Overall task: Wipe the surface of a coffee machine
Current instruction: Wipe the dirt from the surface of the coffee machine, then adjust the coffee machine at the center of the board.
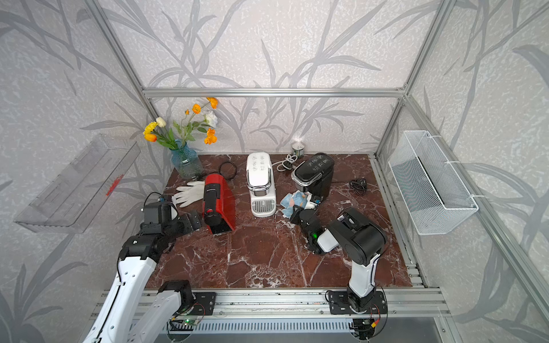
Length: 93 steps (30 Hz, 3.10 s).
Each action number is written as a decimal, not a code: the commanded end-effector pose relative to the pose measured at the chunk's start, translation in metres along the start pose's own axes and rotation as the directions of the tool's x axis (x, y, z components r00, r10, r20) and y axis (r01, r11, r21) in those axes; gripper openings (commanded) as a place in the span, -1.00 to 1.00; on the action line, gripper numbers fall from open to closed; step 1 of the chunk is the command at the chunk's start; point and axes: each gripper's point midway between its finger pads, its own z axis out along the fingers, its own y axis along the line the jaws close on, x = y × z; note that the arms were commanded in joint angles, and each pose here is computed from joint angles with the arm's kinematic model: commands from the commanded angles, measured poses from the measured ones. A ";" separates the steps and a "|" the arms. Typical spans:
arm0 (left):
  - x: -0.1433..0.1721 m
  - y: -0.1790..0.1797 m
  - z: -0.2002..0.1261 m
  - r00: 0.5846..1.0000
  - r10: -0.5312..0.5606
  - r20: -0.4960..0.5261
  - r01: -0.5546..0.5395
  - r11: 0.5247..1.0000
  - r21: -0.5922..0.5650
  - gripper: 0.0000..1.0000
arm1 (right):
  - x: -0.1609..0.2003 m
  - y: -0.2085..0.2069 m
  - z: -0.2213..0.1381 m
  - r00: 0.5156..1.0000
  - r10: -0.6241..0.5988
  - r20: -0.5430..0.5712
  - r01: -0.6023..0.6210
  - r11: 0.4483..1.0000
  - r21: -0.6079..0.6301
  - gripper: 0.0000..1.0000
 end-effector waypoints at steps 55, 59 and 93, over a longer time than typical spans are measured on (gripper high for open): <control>0.070 -0.315 -0.052 0.847 0.527 0.076 -0.495 0.727 0.476 0.66 | -0.100 -0.062 -0.083 0.986 -0.086 -0.140 0.093 0.995 0.046 -0.93; 0.090 -0.359 -0.015 0.812 0.581 0.060 -0.534 0.696 0.480 0.69 | -0.097 -0.059 -0.083 0.983 -0.085 -0.162 0.090 0.996 0.023 -0.93; 0.143 -0.391 0.136 0.758 0.650 0.049 -0.549 0.596 0.586 0.79 | -0.106 -0.068 -0.093 0.993 -0.006 -0.120 0.007 1.000 0.007 -0.93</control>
